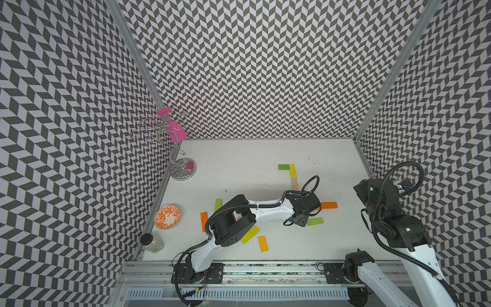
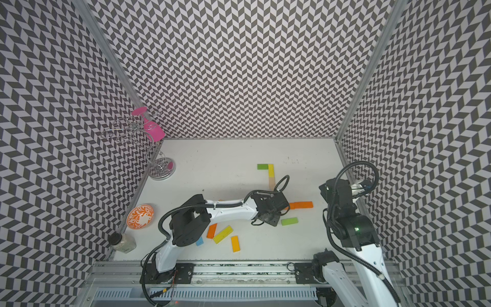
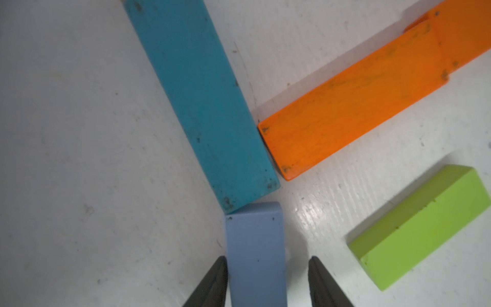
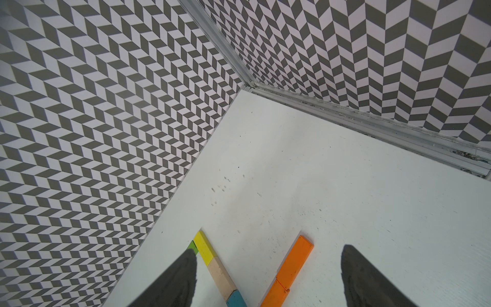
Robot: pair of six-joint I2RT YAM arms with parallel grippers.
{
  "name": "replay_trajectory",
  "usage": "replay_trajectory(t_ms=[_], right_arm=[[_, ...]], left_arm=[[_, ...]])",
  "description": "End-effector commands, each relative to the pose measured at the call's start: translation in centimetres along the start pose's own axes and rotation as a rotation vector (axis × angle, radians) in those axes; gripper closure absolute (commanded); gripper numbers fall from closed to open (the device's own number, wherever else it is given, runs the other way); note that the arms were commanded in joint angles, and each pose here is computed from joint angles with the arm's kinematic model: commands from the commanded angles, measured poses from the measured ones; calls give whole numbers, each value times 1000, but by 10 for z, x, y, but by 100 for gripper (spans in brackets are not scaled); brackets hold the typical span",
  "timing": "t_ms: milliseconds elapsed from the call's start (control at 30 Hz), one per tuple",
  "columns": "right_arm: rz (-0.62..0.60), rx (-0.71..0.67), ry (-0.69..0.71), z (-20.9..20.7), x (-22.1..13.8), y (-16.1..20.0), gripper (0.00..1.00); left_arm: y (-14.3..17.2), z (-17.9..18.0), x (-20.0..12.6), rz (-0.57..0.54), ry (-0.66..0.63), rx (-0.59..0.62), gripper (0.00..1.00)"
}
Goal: Assemble a giraffe with building blocks
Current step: Assemble the building block at the center of the board.
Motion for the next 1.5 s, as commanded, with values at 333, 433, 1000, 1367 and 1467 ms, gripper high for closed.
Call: replay_trajectory(t_ms=[333, 433, 1000, 1367, 1467], right_arm=[[-22, 8, -15, 6, 3, -5, 17], [-21, 8, -16, 6, 3, -4, 17], [31, 36, 39, -1, 4, 3, 19], [463, 107, 244, -32, 38, 119, 20], [534, 162, 245, -38, 36, 150, 21]], left_arm=[[-14, -11, -6, -31, 23, 1, 50], [-15, -8, -7, -38, 10, 2, 50], [-47, -26, -125, -269, 178, 7, 23], [-43, 82, -213, -504, 155, -157, 19], [-32, 113, -215, -512, 126, -195, 18]])
Point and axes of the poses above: each gripper's point midway between its finger pads, its own x axis out along the fingers, its own z axis along the line the jaws close on, y = z × x, the point moved 1 cm from there along -x, back along the fingers, and after that the axes turned 4 degrees about -x, right-handed, at the moved point
